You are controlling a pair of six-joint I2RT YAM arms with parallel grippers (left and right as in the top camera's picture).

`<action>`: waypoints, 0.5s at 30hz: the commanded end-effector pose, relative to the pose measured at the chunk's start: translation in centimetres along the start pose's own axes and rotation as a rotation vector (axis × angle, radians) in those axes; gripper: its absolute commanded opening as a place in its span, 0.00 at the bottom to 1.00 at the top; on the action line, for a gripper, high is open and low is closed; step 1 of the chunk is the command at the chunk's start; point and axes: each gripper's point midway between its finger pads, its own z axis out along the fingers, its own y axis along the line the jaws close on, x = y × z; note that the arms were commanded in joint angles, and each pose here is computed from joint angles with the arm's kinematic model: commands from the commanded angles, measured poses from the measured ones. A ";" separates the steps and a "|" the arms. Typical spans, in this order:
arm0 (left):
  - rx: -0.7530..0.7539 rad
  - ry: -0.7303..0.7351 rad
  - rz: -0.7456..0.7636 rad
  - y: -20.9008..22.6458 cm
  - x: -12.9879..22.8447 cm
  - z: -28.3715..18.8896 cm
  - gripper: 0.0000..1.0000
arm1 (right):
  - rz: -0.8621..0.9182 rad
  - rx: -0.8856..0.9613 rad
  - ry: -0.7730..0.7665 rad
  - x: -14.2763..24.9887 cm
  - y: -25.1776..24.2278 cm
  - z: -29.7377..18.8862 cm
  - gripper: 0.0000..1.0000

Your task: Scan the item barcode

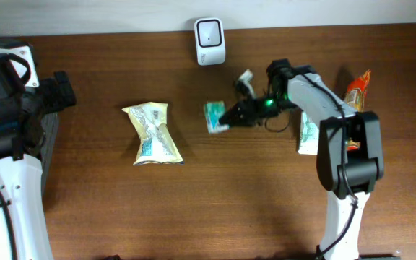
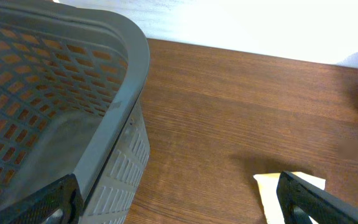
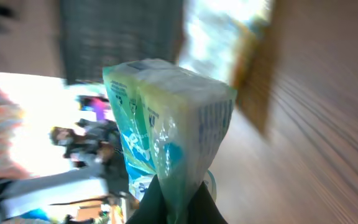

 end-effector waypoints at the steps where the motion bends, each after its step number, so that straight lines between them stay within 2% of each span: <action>1: 0.005 -0.023 -0.012 0.0 -0.6 -0.7 0.99 | -0.094 -0.208 -0.078 -1.9 5.5 -1.3 0.04; 7: 0.005 -0.023 -0.012 0.0 -0.6 -0.7 0.99 | -0.021 -0.211 -0.072 -3.3 8.1 -2.0 0.04; 10: 0.005 -0.023 -0.012 0.0 -0.6 -0.7 0.99 | -0.053 -0.208 -0.084 -4.5 11.1 -3.1 0.04; 15: 0.005 -0.023 -0.012 0.0 -0.6 -0.7 0.99 | -0.201 -0.192 -0.132 -6.0 17.2 -5.9 0.04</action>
